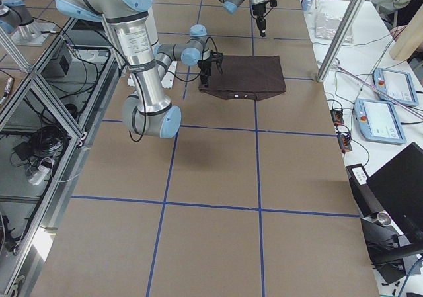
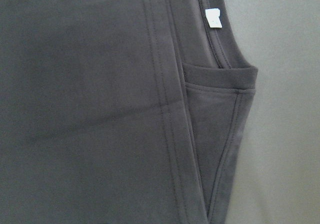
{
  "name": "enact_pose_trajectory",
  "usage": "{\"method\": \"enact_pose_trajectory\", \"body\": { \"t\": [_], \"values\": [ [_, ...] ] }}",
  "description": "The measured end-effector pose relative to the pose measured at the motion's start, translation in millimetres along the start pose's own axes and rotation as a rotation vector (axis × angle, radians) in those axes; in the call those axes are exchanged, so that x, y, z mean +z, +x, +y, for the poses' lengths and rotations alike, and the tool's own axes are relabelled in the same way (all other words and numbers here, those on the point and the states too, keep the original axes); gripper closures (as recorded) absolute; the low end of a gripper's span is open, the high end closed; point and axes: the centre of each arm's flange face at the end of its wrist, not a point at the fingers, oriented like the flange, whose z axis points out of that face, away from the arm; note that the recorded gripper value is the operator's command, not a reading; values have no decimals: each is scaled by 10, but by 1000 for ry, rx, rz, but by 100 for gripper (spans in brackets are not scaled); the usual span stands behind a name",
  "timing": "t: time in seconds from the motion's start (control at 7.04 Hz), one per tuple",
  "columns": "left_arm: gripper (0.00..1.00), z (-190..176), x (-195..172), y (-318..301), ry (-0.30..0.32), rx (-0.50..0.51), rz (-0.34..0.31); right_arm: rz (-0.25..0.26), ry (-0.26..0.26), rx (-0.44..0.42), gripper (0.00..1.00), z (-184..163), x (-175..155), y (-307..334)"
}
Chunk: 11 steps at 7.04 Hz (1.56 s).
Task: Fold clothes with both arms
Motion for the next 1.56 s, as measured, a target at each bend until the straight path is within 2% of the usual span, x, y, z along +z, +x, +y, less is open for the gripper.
{"method": "enact_pose_trajectory", "body": {
  "t": [0.28,0.43,0.57,1.14,1.28,1.56],
  "values": [
    [53,13,3,-27,-2,-1,-2,-28,0,123,4,38,14,-35],
    [53,15,0,-26,-1,-1,-2,-22,-3,195,12,70,87,-14],
    [53,18,-5,-21,0,-1,-1,-16,-6,242,13,91,135,-4],
    [53,23,-41,4,3,2,6,20,-15,284,15,163,312,38],
    [53,25,-42,-4,3,2,6,27,-15,283,31,175,354,42],
    [53,43,-55,-23,2,2,6,37,-13,291,100,186,413,45]
  ]
}}
